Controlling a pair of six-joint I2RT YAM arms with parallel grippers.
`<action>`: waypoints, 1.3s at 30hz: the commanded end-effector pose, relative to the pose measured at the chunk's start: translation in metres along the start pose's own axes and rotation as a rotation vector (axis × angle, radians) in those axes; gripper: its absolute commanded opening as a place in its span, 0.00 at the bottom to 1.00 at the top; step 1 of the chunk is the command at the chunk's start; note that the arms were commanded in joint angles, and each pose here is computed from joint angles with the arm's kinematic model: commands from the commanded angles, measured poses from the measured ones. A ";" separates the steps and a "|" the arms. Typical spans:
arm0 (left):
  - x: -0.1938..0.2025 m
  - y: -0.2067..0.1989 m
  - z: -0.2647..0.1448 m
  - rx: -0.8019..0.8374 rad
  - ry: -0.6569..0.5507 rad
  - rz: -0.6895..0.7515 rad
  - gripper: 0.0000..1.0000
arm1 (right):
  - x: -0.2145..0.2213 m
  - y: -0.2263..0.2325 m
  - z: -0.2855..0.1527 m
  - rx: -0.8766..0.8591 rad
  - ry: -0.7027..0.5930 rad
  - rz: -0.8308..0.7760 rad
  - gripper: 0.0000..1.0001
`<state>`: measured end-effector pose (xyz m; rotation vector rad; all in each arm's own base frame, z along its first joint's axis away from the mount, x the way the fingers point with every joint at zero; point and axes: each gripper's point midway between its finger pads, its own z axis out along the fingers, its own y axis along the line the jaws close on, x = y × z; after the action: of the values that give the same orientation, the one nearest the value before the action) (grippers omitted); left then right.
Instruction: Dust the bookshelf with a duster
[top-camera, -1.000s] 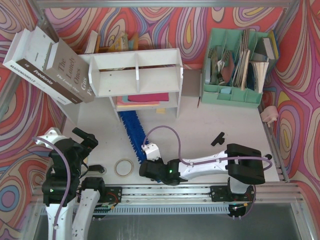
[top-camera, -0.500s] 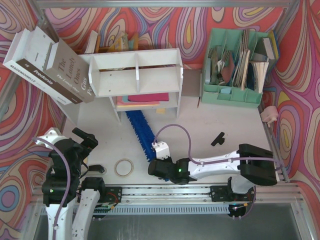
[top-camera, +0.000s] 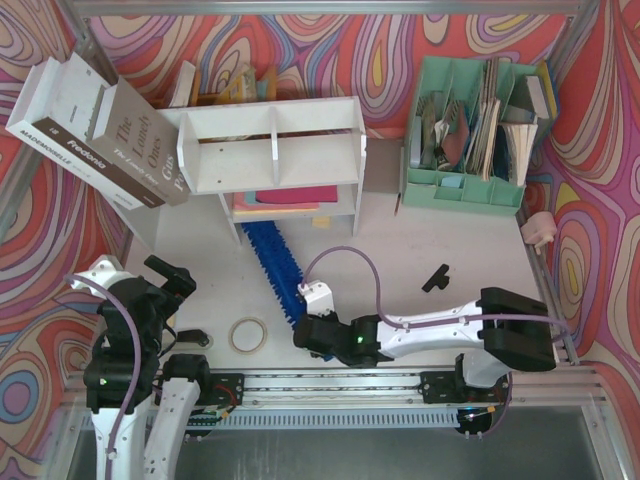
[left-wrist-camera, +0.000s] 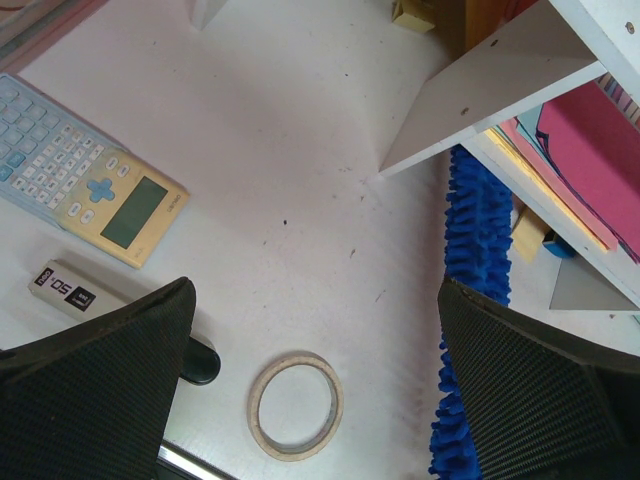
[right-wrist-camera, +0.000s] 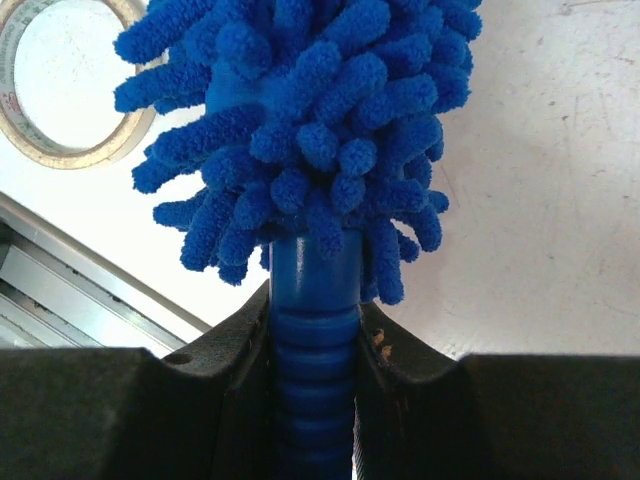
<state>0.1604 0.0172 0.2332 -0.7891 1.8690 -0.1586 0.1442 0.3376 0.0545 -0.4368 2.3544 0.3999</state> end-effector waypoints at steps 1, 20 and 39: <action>0.000 0.004 0.002 -0.013 -0.016 0.002 0.98 | -0.014 0.025 0.000 -0.065 -0.051 -0.032 0.00; 0.001 0.003 0.004 -0.016 -0.007 0.006 0.98 | 0.016 0.003 0.006 0.032 0.032 -0.070 0.00; 0.000 0.003 0.003 -0.014 -0.011 0.003 0.98 | -0.009 -0.030 -0.038 0.157 -0.119 0.081 0.00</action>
<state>0.1604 0.0172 0.2332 -0.7888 1.8695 -0.1582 0.1274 0.3187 0.0681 -0.4074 2.3374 0.3174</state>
